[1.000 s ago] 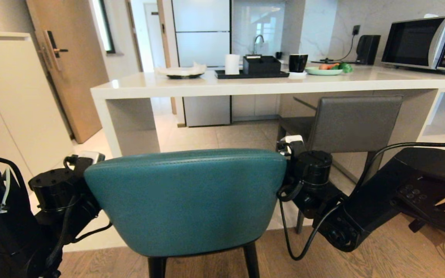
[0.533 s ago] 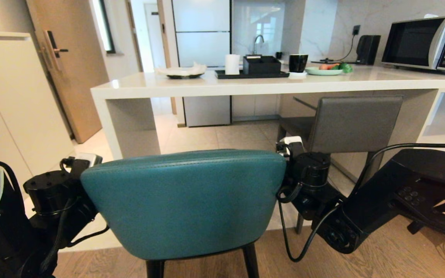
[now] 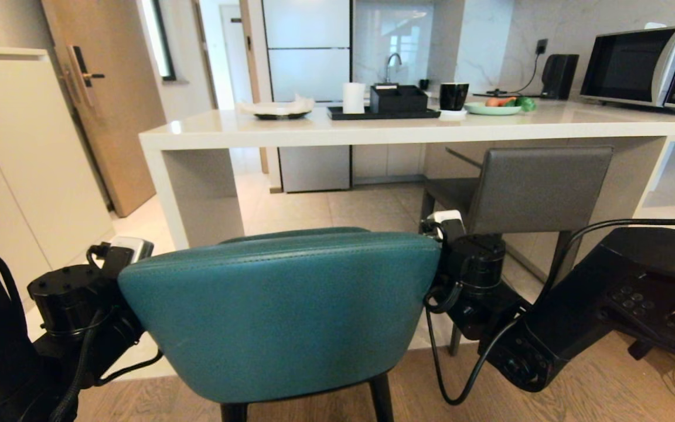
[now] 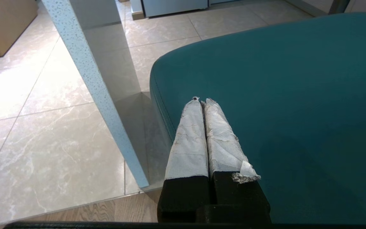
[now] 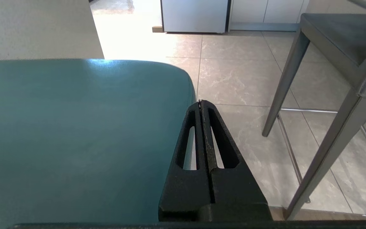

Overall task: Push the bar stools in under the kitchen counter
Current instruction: Pull the gray chair out from under the dining table

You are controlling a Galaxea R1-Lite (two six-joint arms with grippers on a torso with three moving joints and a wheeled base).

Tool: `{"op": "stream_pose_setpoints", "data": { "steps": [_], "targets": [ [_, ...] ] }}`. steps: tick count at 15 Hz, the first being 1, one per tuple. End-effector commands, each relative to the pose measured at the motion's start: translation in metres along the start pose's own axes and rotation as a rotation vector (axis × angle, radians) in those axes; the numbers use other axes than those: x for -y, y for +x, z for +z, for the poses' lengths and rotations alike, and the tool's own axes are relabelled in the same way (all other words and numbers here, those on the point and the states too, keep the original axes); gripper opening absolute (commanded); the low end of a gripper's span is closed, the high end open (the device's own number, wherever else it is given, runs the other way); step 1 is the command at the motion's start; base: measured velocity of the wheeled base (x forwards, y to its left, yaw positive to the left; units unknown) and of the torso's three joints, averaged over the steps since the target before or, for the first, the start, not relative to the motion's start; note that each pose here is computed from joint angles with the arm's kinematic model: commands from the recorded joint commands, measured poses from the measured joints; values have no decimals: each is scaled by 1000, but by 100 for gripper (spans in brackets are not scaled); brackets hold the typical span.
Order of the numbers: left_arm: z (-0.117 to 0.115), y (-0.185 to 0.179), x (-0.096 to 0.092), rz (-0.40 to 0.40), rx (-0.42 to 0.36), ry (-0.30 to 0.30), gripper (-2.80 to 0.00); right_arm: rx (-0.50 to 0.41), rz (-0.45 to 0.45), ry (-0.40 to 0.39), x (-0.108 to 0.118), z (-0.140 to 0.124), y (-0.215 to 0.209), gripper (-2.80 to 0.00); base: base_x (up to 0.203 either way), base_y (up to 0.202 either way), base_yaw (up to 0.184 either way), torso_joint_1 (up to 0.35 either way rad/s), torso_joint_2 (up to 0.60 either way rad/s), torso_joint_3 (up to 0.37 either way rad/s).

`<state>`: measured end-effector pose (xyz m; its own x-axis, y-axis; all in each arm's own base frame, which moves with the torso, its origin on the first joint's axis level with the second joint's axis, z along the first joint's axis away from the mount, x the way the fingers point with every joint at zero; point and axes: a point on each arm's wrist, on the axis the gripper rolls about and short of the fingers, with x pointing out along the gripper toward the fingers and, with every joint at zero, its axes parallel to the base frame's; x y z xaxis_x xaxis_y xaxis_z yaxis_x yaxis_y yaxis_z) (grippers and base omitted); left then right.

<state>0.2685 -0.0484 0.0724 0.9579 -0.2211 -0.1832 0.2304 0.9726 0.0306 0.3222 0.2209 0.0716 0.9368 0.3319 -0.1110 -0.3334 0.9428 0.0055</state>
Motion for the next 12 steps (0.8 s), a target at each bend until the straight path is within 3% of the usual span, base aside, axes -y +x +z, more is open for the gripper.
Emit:
{"op": "stream_pose_setpoints", "data": {
  "steps": [1,6,9,12],
  "targets": [
    [1,0,0,2,9,1,-280,-17,75,-14,-27,-4,-14,-280,0,0,0,0,0,0],
    [4,0,-2,10,23,-1,-280,-2,79,-8,-27,2,-16,-280,0,0,0,0,0,0],
    [10,-5,-5,22,43,-9,-280,24,11,7,-1,14,-12,-280,0,0,0,0,0,0],
    [16,-4,-29,107,76,-18,-280,56,-69,24,32,32,-14,-280,0,0,0,0,0,0]
  ]
}}
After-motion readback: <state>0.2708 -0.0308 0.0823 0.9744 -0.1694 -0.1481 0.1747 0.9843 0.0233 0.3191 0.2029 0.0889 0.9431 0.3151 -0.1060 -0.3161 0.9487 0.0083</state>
